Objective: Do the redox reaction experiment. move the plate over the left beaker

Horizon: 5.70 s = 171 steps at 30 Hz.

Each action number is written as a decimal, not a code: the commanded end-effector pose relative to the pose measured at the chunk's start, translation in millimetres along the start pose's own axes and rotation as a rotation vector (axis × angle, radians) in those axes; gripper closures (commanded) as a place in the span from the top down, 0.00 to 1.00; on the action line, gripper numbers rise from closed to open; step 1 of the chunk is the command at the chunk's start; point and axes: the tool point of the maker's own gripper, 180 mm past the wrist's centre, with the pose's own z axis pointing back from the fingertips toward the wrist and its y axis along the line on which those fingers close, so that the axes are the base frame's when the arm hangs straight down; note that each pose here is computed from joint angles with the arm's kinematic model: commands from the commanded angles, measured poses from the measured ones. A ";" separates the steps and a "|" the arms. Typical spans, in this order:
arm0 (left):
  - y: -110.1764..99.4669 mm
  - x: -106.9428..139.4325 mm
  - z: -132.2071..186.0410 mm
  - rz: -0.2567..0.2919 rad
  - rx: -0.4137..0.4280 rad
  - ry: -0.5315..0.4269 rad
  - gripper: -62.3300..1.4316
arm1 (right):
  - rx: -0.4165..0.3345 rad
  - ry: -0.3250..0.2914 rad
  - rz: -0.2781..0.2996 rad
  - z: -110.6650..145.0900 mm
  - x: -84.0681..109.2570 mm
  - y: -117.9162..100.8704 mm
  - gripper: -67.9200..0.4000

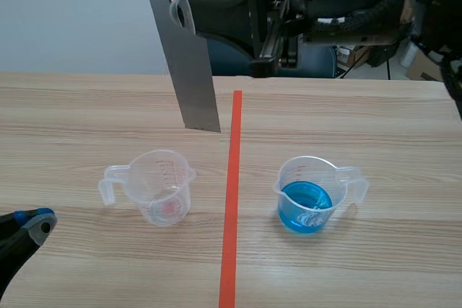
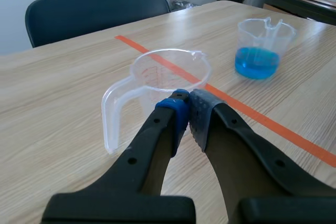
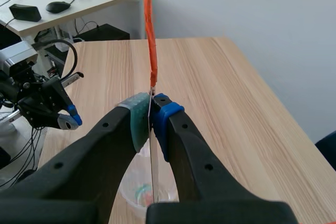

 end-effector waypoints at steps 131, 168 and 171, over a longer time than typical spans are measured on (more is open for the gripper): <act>-47.1 -9.3 39.6 -0.044 0.340 -0.191 1.00 | 0.128 -0.051 -0.133 -77.1 -16.1 2.9 0.01; -47.1 -9.2 39.7 -0.044 0.340 -0.191 1.00 | 0.128 -0.056 -0.134 -77.2 -15.3 2.9 0.01; -47.1 -9.2 39.7 -0.044 0.340 -0.191 1.00 | 0.128 -0.056 -0.134 -77.2 -15.2 2.8 0.01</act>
